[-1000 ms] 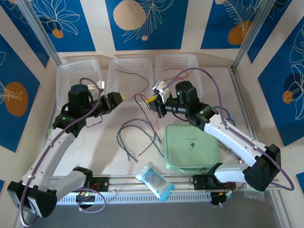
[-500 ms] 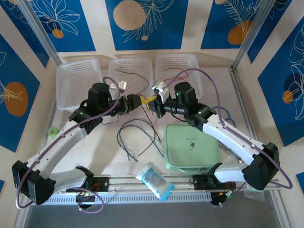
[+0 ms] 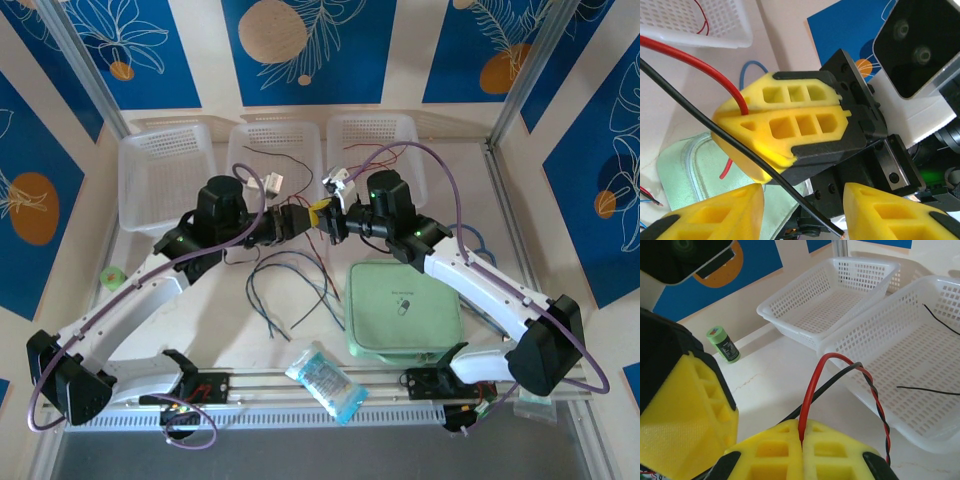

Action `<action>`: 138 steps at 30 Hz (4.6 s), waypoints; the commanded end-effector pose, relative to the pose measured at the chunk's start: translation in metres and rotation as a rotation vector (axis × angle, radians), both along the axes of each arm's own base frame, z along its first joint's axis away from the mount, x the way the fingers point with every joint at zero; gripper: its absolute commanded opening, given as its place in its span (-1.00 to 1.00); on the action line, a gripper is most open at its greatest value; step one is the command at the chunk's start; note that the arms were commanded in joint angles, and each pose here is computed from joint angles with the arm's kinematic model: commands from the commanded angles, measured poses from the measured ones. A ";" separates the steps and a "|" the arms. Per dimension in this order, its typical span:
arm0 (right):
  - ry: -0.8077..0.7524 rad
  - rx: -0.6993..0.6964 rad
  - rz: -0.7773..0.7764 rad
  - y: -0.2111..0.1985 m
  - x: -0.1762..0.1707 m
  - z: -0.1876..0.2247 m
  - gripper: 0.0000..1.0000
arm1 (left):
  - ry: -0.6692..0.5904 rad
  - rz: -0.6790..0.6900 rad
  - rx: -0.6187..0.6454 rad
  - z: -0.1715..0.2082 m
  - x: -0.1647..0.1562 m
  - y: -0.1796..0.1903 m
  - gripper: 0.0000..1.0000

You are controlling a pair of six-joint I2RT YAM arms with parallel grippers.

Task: Untangle the cables

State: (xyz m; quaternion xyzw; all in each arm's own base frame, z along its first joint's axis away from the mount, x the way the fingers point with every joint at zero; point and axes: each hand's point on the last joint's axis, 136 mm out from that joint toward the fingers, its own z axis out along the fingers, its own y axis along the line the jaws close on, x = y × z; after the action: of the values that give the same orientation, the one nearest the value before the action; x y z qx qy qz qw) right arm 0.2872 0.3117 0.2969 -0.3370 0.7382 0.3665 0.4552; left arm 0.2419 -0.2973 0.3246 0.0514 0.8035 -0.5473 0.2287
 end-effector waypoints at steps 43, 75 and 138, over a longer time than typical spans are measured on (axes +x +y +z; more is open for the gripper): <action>-0.243 0.090 -0.312 -0.114 0.007 0.098 -1.00 | -0.249 0.301 0.051 0.094 0.032 0.106 -1.00; -0.494 0.059 -1.150 -0.307 -0.003 0.164 -1.00 | -0.358 0.989 0.181 0.076 0.044 0.259 -1.00; -0.400 0.429 -1.469 -0.397 -0.027 0.226 -1.00 | 0.067 1.220 -0.244 -0.069 0.075 0.336 -1.00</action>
State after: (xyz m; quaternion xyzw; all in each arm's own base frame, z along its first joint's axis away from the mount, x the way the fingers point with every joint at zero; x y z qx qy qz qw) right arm 0.2529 -0.1001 0.5039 0.2836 0.6017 -0.0204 0.7465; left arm 0.3126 0.0453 0.2309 -0.4871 0.6338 -0.3799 0.4657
